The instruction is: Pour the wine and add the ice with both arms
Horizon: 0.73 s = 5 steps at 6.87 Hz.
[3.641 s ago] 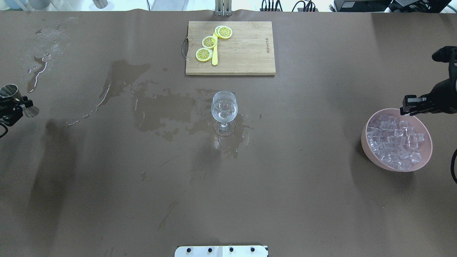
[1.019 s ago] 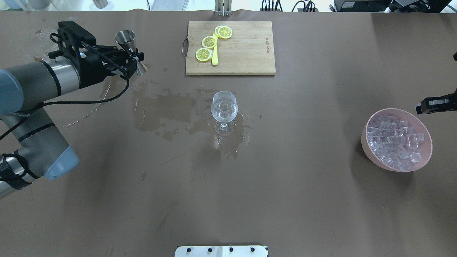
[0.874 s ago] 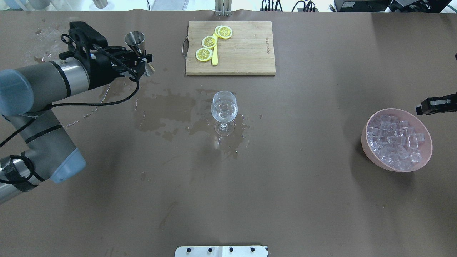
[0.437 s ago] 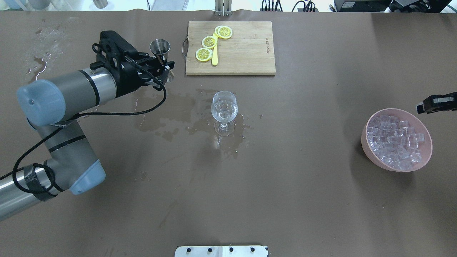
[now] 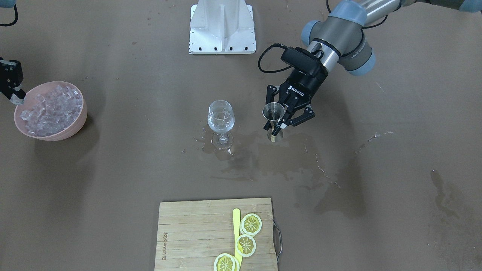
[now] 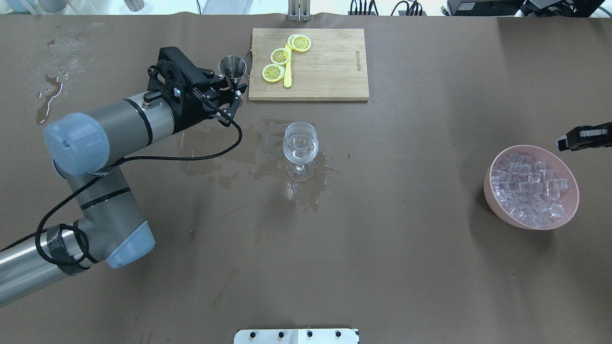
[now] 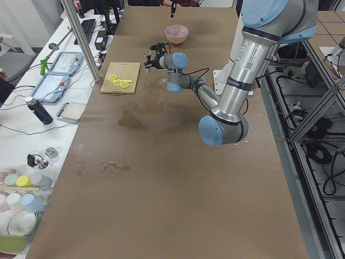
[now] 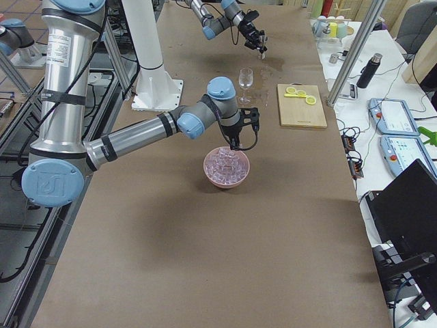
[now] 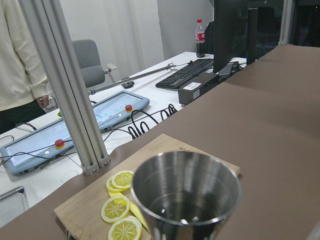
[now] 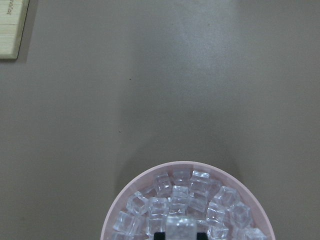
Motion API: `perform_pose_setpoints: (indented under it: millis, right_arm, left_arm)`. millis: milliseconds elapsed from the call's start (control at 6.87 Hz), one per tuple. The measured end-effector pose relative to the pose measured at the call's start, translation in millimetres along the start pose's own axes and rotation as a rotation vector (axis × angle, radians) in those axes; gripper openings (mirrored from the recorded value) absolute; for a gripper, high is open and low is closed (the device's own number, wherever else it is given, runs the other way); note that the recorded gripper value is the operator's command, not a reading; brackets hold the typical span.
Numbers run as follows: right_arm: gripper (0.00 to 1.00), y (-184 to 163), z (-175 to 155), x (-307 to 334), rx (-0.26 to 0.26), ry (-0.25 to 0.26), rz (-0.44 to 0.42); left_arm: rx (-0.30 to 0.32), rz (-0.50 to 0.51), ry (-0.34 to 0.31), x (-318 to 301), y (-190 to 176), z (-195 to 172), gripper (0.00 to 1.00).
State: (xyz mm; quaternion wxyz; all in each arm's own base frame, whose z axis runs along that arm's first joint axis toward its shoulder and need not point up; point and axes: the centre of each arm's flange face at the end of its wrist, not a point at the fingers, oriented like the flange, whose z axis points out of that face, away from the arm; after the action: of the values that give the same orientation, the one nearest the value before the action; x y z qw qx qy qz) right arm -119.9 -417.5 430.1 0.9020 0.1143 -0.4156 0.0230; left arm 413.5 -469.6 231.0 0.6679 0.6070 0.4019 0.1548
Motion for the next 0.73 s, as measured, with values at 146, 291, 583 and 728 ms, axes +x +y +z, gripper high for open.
perform_pose_setpoints:
  millis: [146,291,583,728]
  right_arm:
    - [0.2,-0.7,0.0,-0.2,0.001,0.0,0.0]
    - [0.2,-1.3,-0.5,-0.4,0.003,0.0,0.0]
    - [0.2,-1.5,-1.8,-0.1,0.005,-0.001,0.001]
    - [0.2,-0.6,-3.5,0.6,0.006,-0.001,0.003]
  left_arm:
    - [0.001,0.035,-0.017,14.6,4.6,1.9,0.0]
    - [-0.002,0.077,-0.025,27.8,8.2,3.3,0.0]
    - [-0.014,0.176,-0.053,49.9,8.5,1.4,0.0]
    - [-0.021,0.205,-0.062,66.6,9.7,-0.5,0.0]
